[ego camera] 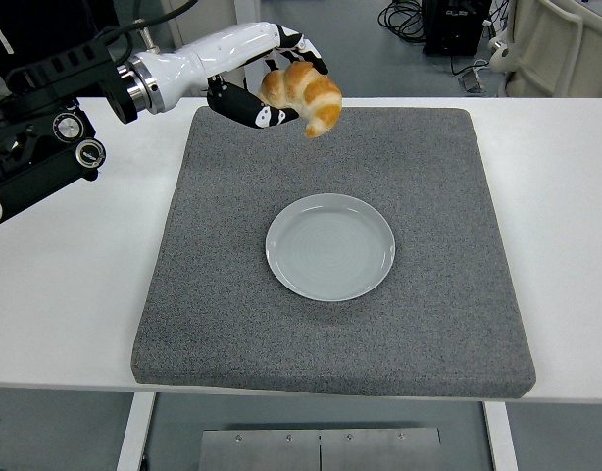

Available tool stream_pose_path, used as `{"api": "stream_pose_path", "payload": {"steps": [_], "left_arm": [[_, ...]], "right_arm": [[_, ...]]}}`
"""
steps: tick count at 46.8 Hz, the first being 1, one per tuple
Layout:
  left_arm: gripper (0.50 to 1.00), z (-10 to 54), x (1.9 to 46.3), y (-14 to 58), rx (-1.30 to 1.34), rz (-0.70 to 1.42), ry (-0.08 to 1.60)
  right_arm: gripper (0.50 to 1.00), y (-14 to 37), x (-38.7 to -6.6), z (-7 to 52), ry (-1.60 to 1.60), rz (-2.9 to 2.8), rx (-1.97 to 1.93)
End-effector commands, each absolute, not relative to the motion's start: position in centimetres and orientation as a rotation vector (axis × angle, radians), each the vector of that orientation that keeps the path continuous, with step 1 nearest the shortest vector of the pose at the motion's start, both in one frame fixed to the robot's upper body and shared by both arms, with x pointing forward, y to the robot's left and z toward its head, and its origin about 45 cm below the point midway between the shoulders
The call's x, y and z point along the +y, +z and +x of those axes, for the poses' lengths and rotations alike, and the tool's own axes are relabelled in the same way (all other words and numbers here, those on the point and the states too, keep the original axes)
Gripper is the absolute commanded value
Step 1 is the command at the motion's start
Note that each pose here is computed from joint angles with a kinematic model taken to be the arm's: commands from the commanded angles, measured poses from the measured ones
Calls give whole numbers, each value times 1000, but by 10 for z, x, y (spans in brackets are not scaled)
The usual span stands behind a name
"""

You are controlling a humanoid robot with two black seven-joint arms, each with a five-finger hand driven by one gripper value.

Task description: Place the bread on the plate

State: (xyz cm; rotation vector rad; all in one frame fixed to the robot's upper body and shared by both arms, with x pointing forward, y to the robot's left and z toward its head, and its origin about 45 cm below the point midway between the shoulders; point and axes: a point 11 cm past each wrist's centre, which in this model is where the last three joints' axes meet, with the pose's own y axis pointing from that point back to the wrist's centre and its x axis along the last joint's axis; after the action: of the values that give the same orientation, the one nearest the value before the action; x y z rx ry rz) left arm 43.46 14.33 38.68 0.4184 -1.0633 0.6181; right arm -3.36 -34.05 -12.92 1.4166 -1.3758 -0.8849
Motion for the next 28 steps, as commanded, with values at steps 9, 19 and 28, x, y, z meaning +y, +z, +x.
{"api": "stream_pose_path", "payload": {"steps": [9, 19, 28], "left_arm": [[500, 429, 124, 377, -1080, 416, 575], [500, 425, 113, 370, -1073, 409, 546], [500, 421, 108, 352, -1050, 424, 523]], "right_arm": [[1000, -129, -340, -34, -885, 1416, -1375], [1000, -129, -340, -34, -885, 1416, -1375], [1000, -129, -340, -34, -885, 1416, -1375]]}}
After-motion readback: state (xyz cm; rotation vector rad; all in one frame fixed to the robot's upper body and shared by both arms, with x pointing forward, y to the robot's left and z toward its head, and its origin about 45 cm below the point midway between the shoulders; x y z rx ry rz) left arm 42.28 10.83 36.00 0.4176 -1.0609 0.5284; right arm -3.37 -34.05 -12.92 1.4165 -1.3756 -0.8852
